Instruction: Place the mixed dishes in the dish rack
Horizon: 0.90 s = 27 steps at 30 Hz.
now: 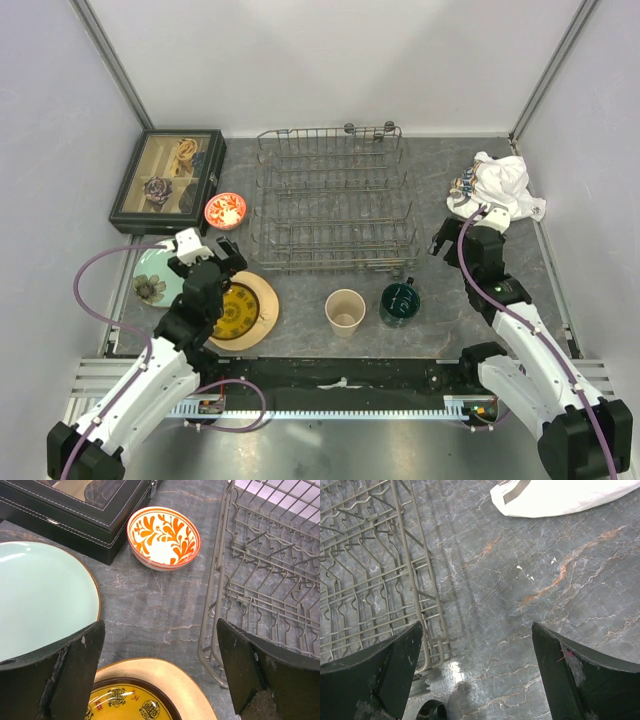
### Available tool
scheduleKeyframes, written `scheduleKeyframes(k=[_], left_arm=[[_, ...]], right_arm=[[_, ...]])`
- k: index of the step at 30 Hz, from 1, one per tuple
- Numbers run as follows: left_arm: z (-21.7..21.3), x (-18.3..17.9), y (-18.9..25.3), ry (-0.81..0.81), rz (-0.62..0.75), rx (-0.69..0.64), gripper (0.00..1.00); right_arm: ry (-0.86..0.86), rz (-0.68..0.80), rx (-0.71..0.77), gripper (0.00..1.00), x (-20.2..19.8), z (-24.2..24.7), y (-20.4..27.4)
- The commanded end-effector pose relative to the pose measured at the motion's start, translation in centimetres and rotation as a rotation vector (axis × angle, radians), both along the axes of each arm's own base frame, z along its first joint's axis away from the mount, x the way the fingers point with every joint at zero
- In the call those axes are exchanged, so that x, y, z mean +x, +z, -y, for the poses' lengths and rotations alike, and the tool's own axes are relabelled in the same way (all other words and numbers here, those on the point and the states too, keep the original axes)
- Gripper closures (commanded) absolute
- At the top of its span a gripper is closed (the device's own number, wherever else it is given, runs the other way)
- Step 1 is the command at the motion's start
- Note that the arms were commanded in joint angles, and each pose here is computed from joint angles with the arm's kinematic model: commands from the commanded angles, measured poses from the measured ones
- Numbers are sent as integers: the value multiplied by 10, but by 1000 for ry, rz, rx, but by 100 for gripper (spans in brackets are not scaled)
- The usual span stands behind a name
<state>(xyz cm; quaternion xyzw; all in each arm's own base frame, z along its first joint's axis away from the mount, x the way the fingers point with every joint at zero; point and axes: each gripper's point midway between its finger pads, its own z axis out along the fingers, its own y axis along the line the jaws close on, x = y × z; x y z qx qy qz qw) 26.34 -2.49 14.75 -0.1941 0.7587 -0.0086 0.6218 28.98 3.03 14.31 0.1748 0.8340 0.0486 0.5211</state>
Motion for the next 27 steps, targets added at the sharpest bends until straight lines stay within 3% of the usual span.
scheduleKeyframes(k=[1,9,13,17,19,21,27], left_arm=[[-6,1,21,56,46,-50,1],[11,-5,34,-98,77,-21,1],[12,-11,67,-144,150,-3,1],[20,-10,86,-182,122,-9,1],[21,-12,99,-166,136,-80,1],[11,-15,110,-98,159,-138,1],[29,-18,142,-238,220,-86,2]], right_arm=[[-8,48,-5,2,9,1,24],[-18,56,-14,2,8,4,27],[-25,71,-5,2,8,4,32],[-139,93,3,2,6,20,45],[-225,100,-11,2,1,34,55],[-224,90,-22,2,0,35,59],[-122,53,47,2,4,12,61]])
